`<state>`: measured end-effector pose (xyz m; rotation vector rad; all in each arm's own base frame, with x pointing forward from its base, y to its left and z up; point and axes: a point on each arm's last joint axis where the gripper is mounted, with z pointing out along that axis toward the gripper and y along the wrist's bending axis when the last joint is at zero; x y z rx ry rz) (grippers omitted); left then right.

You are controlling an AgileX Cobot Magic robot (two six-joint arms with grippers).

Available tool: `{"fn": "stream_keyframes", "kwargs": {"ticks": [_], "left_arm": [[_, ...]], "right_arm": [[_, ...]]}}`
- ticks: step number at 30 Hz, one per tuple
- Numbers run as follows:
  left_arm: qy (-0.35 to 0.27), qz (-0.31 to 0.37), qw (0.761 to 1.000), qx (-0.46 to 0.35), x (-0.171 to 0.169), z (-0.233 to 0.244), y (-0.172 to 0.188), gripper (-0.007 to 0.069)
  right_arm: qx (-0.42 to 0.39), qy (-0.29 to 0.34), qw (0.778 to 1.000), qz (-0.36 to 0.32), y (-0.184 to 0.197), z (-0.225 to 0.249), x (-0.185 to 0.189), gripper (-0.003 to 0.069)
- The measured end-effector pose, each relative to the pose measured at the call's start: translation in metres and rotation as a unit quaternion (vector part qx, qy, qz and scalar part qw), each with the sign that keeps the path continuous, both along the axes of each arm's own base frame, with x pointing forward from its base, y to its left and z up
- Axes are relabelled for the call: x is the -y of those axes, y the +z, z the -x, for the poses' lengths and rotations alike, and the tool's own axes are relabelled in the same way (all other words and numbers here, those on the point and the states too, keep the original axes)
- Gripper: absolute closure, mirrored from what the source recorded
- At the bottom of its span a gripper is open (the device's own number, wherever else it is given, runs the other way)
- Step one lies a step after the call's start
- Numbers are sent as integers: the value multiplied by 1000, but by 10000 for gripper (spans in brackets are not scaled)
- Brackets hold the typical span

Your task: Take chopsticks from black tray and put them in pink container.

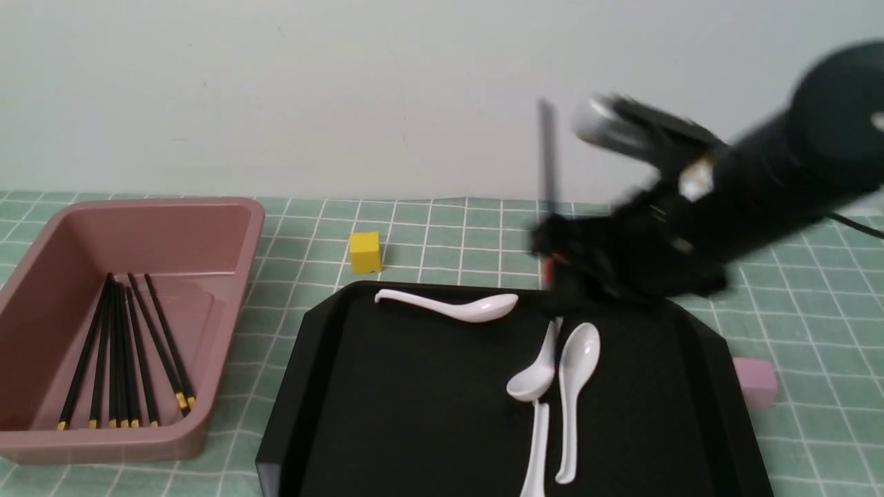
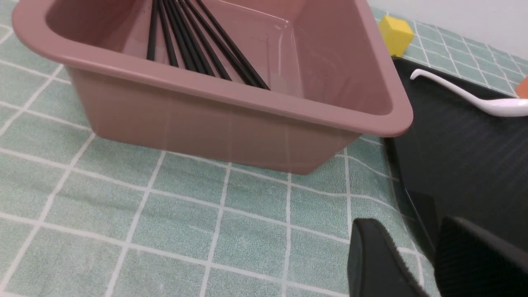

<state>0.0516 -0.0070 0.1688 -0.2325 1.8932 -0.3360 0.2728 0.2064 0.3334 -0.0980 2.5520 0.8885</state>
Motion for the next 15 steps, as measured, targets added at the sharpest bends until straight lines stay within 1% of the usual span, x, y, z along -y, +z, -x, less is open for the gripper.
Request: {"fn": "stream_keyframes", "kwargs": {"ticks": [4,5,6,7,10,12,13,14,15], "left_arm": [[0,0,1000,0,0,0,0,386],[0,0,1000,0,0,0,0,386],[0,0,1000,0,0,0,0,386],[0,0,1000,0,0,0,0,386],[0,0,1000,0,0,0,0,386],[0,0,1000,0,0,0,0,386],[0,0,1000,0,0,0,0,386],[0,0,1000,0,0,0,0,386],[0,0,1000,0,0,0,0,386]], "right_arm": [[68,94,991,-72,8,-9,-64,550],[85,116,985,-91,6,-15,-86,550],[101,143,979,-109,2,-19,-111,550],[102,156,976,-114,-5,-21,-122,550],[143,211,955,-152,-24,-35,-180,550],[151,225,948,-167,-36,-41,-199,550],[154,234,945,-171,-54,-48,-214,550],[156,237,943,-176,-63,-52,-224,550],[161,237,941,-182,-66,-57,-230,545]]}}
